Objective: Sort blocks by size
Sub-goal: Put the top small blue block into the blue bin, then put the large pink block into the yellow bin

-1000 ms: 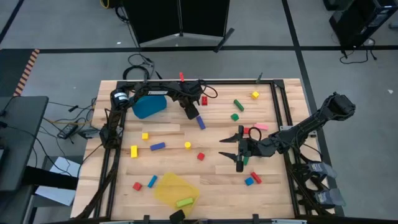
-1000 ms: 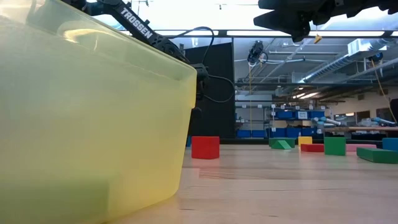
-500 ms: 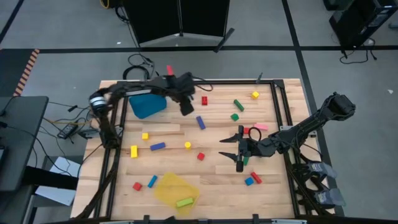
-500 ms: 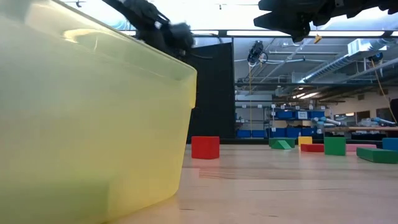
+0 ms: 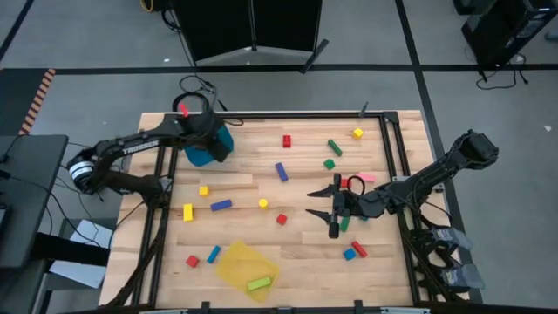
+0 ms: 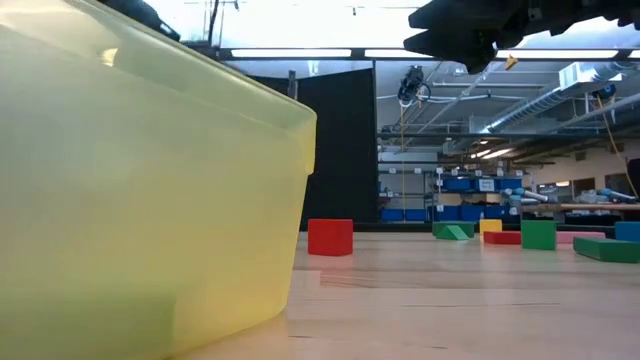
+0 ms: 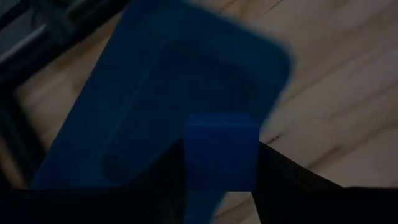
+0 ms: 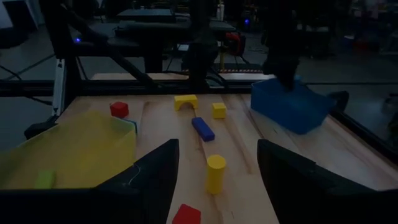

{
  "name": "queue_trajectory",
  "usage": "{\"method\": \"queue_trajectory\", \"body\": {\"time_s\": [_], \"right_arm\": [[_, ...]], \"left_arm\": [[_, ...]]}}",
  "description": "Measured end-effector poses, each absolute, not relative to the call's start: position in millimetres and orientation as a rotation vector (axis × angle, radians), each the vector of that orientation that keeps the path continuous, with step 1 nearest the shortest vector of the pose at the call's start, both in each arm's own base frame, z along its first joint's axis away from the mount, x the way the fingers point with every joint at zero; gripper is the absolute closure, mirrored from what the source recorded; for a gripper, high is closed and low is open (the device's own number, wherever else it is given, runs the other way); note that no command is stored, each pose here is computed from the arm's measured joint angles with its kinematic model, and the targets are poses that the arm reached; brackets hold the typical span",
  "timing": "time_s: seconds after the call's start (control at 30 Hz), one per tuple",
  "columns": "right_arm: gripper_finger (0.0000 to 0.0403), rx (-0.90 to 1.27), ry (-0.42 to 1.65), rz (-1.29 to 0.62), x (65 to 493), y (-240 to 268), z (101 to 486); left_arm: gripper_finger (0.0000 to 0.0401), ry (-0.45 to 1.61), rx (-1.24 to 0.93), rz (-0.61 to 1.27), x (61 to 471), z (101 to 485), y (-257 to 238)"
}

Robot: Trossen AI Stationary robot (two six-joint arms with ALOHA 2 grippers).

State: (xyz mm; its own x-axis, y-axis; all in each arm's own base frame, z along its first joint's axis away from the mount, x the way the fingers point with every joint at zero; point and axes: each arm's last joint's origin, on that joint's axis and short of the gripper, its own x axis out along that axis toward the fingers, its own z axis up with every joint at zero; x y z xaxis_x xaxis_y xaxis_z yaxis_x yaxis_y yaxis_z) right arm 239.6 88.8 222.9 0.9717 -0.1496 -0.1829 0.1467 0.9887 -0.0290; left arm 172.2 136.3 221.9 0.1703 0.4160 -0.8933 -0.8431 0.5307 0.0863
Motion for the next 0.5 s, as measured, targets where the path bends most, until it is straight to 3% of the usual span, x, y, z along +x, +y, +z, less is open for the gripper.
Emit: {"method": "queue_trajectory", "body": {"time_s": [0.1, 0.37, 0.5], "right_arm": [[0.0173, -0.021, 0.206, -0.185, 238.9, 87.6, 220.5], [0.0142, -0.088, 0.370, -0.376, 229.4, 79.3, 203.1], [0.0125, -0.025, 0.545, -0.458, 215.8, 69.3, 199.6]], "left_arm": [[0.0256, 1.093, -0.484, 1.005, 164.3, 210.7, 137.2], [0.0059, 1.095, -0.483, 0.984, 163.8, 211.0, 137.1], [0.0014, 1.040, -0.488, 0.866, 168.5, 223.3, 126.5]]}}
